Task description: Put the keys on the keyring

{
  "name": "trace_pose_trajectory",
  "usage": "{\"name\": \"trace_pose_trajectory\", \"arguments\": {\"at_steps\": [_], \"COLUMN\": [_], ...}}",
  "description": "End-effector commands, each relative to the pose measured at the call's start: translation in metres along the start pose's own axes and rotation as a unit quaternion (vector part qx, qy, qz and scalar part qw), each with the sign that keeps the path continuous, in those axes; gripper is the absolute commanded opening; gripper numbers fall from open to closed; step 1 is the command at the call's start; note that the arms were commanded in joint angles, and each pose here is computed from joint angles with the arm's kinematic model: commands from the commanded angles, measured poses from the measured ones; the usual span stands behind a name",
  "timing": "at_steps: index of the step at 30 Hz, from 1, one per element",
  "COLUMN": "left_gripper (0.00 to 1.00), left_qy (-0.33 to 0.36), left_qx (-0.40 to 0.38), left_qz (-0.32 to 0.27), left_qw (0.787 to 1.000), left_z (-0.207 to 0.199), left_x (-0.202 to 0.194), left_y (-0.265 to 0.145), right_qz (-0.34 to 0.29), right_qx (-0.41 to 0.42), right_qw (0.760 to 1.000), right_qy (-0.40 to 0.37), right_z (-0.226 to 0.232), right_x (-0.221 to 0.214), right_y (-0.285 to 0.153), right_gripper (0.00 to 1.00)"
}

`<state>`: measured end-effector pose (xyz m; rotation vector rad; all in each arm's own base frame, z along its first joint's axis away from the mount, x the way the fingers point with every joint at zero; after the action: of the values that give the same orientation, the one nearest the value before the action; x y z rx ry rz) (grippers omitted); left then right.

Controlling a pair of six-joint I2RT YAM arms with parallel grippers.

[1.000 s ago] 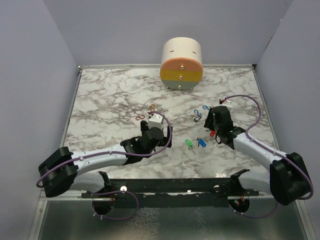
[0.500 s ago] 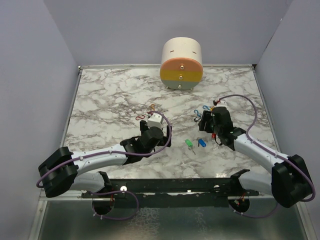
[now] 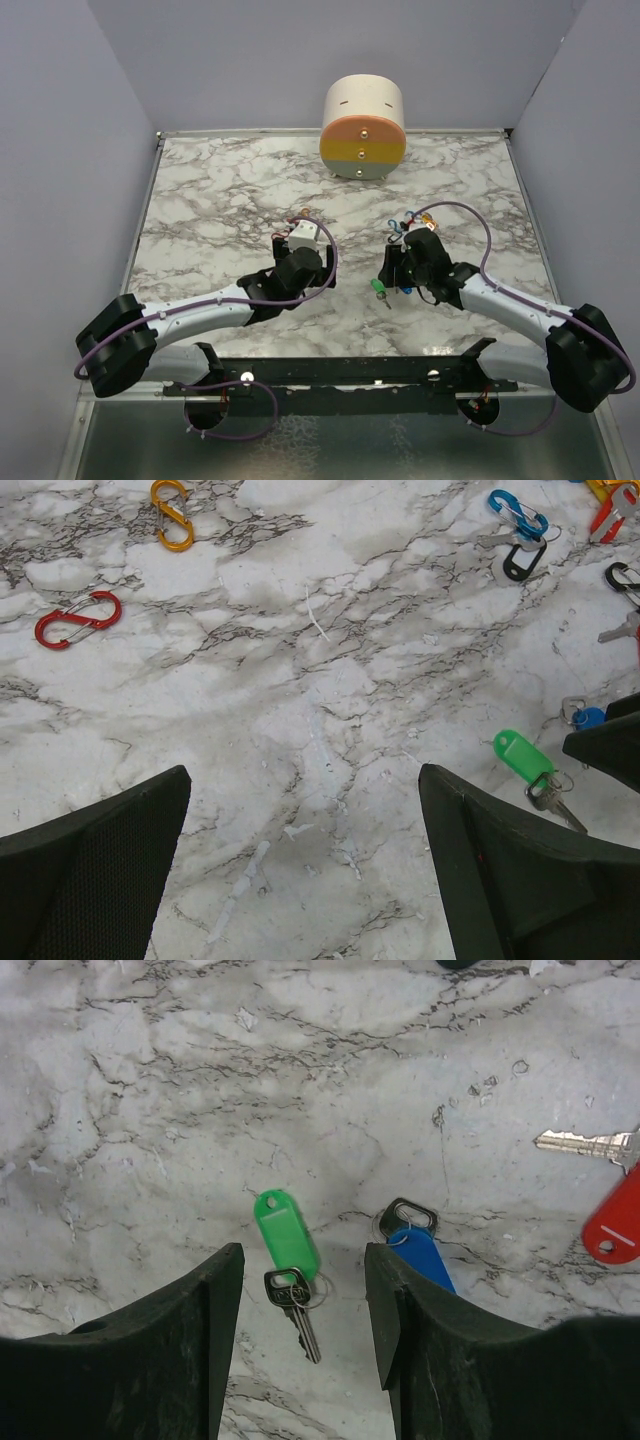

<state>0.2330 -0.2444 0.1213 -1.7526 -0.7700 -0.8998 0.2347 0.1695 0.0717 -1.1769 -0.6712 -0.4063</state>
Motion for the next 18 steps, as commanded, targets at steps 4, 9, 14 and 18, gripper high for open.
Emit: {"name": "trace_pose_trajectory", "arguments": {"at_steps": [4, 9, 14, 18], "left_gripper": [0.99, 0.99, 0.99, 0.99], "left_qy": [-0.008, -0.008, -0.007, -0.008], "left_qx": [-0.003, -0.006, -0.009, -0.014], "left_qz": [-0.003, -0.002, -0.002, -0.002], "left_qw": [1.000, 1.000, 1.000, 1.000], "left_z": [0.002, 0.003, 0.003, 0.002], "left_x": [0.003, 0.002, 0.002, 0.002], "left_y": [-0.003, -0.003, -0.002, -0.002], "right_qz": [0.025, 0.023, 0.026, 0.034], "right_qx": [-0.048, -0.083, -0.097, -0.108], "right_qw": [0.998, 0.996, 0.995, 0.993], "right_qy": [0.015, 0.022, 0.024, 0.024], "right_z": [-0.014, -0.024, -0.028, -0.030], "right_x": [-0.011, -0.009, -0.010, -0.012], "right_y": [-0.004, -0.005, -0.003, 0.001], "right_gripper": [0.52, 0.53, 0.55, 0.56]}}
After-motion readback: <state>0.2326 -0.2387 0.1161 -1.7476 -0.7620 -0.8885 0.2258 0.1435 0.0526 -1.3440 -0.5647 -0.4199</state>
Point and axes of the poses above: each gripper's point midway between its finger pads, its own y axis out along the fingers, its own z axis along the line the jaws close on, x = y × z, the point moved 2 cm from there along -y, back along the fingers, and after that the axes turned 4 degrees about -y, right-handed, at the moved point
